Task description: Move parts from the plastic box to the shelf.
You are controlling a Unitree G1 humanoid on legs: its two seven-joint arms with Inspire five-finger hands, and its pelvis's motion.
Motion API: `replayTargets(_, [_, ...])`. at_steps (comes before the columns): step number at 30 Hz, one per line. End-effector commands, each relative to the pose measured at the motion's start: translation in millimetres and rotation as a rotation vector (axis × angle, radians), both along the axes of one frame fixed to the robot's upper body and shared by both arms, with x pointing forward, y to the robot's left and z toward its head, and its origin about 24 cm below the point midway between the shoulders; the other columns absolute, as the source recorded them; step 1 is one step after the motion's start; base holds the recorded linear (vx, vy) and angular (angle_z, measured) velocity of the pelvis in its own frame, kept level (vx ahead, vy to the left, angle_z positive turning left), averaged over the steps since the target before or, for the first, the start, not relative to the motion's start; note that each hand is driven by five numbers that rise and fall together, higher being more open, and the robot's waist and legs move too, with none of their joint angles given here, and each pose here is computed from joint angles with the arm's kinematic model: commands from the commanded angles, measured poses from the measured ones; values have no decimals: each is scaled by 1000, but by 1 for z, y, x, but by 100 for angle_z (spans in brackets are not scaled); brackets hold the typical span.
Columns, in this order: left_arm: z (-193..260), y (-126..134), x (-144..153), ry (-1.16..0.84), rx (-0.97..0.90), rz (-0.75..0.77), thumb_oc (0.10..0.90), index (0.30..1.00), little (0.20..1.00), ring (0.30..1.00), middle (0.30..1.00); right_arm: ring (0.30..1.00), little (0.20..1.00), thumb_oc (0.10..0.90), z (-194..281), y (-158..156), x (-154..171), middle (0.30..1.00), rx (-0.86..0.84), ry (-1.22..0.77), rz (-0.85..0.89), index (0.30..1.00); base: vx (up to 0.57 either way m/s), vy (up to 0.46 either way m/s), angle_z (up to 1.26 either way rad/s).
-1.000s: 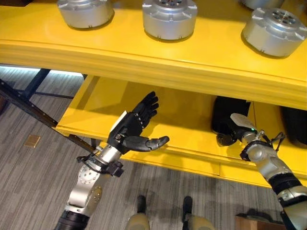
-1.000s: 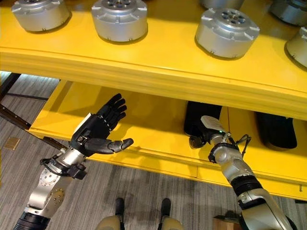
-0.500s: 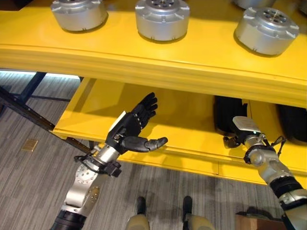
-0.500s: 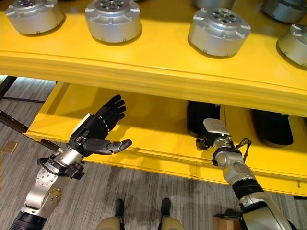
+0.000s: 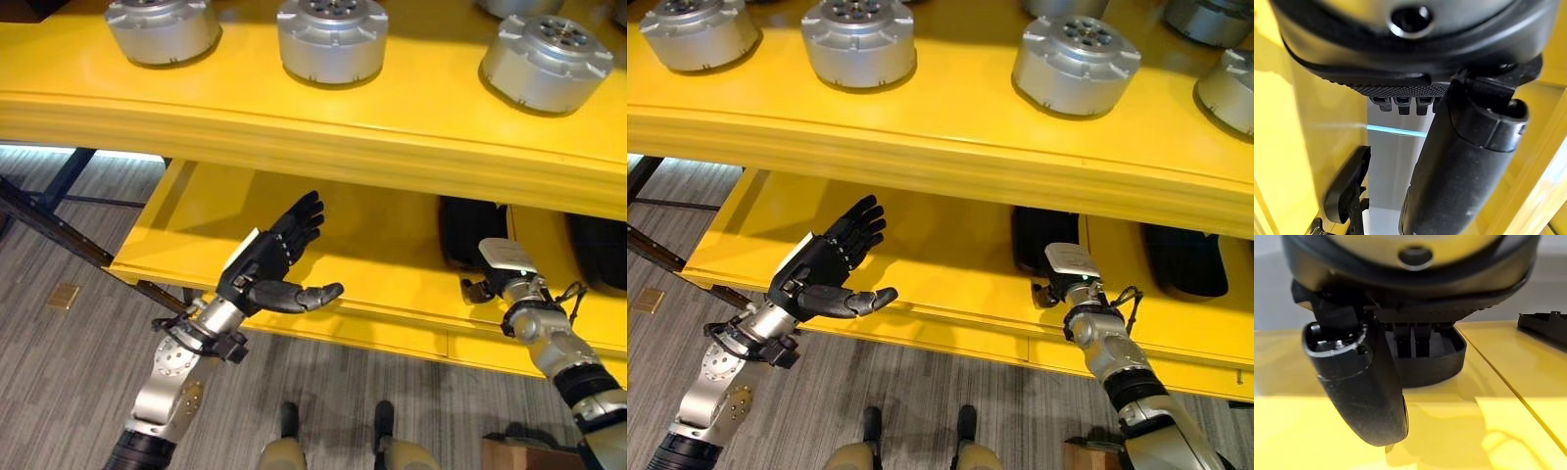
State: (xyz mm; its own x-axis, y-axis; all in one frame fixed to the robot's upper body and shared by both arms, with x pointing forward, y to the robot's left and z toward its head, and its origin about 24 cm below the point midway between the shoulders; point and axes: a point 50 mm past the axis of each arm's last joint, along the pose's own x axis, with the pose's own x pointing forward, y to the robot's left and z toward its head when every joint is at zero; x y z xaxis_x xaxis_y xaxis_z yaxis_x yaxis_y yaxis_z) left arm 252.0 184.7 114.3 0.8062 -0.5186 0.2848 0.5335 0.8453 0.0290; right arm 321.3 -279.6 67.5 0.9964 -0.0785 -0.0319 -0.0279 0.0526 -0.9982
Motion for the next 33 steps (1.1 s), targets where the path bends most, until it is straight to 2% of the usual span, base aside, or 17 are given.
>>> replayTargets(1, [44, -10, -4, -243, -62, -70, 900, 1000, 1000, 1000, 1000, 1000, 1000, 900, 45, -15, 7, 1000, -145, -224, -1, 1000, 0, 0, 0])
replayTargets(4, [42, -9, -6, -237, -73, -71, 900, 1000, 1000, 1000, 1000, 1000, 1000, 900, 52, -9, 4, 1000, -165, -312, 43, 1000, 0, 0, 0])
replayTargets(20, [39, -9, -9, -237, -89, -71, 900, 1000, 1000, 1000, 1000, 1000, 1000, 900, 51, 6, -4, 1000, -119, -321, 118, 1000, -2, 4, -1])
replayTargets(33, [36, -10, -13, -227, -105, -57, 900, 1000, 1000, 1000, 1000, 1000, 1000, 900, 54, 22, -19, 1000, 0, -470, 159, 1000, 4, 6, -1])
